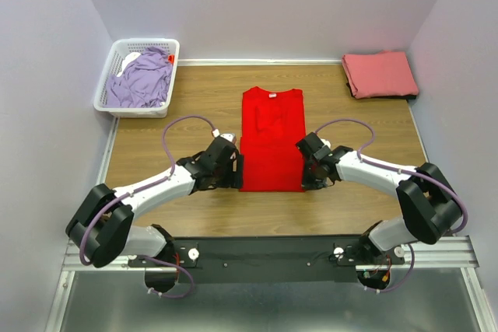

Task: Fold and stack the t-shirts
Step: Fold the tshirt

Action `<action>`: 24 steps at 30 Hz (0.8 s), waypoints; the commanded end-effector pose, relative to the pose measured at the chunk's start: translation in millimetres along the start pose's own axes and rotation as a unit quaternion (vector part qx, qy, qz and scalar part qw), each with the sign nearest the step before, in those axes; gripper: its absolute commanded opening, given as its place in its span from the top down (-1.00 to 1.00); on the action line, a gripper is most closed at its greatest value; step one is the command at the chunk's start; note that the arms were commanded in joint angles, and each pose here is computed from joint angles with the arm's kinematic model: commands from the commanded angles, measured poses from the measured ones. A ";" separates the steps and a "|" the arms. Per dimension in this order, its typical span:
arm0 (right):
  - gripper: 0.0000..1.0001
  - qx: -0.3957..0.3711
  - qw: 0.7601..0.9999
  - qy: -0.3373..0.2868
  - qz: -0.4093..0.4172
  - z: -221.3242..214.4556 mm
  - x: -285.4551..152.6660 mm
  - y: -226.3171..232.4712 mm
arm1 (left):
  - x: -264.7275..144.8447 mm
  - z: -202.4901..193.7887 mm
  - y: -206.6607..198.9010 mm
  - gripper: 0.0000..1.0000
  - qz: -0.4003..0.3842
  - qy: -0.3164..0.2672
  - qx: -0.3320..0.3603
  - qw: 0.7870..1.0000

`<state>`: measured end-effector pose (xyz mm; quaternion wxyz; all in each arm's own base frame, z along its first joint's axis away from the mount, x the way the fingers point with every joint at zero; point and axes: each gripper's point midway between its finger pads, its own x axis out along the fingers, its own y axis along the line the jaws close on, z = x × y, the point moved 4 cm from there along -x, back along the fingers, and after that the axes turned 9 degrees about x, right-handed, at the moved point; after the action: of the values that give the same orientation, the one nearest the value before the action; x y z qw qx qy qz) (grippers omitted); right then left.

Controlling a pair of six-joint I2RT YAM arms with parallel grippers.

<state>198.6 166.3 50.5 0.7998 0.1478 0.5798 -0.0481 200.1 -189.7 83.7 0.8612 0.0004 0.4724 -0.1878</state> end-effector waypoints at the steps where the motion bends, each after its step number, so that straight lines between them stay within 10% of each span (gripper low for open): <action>1: 0.95 -0.026 0.997 0.044 -0.063 -27.1 17.9 -33.3 | 1.6 -1.7 -10.3 -0.67 -0.009 0.019 0.002 1.000; 24: 0.95 -0.048 0.997 0.057 -0.029 -32.9 18.4 -27.5 | 30.7 -18.1 -29.5 -0.22 0.053 0.079 0.039 0.995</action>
<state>199.6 172.2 50.1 0.8030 0.1452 0.5780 -0.0109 190.9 -224.9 58.3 0.8284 0.0655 0.5262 -0.1805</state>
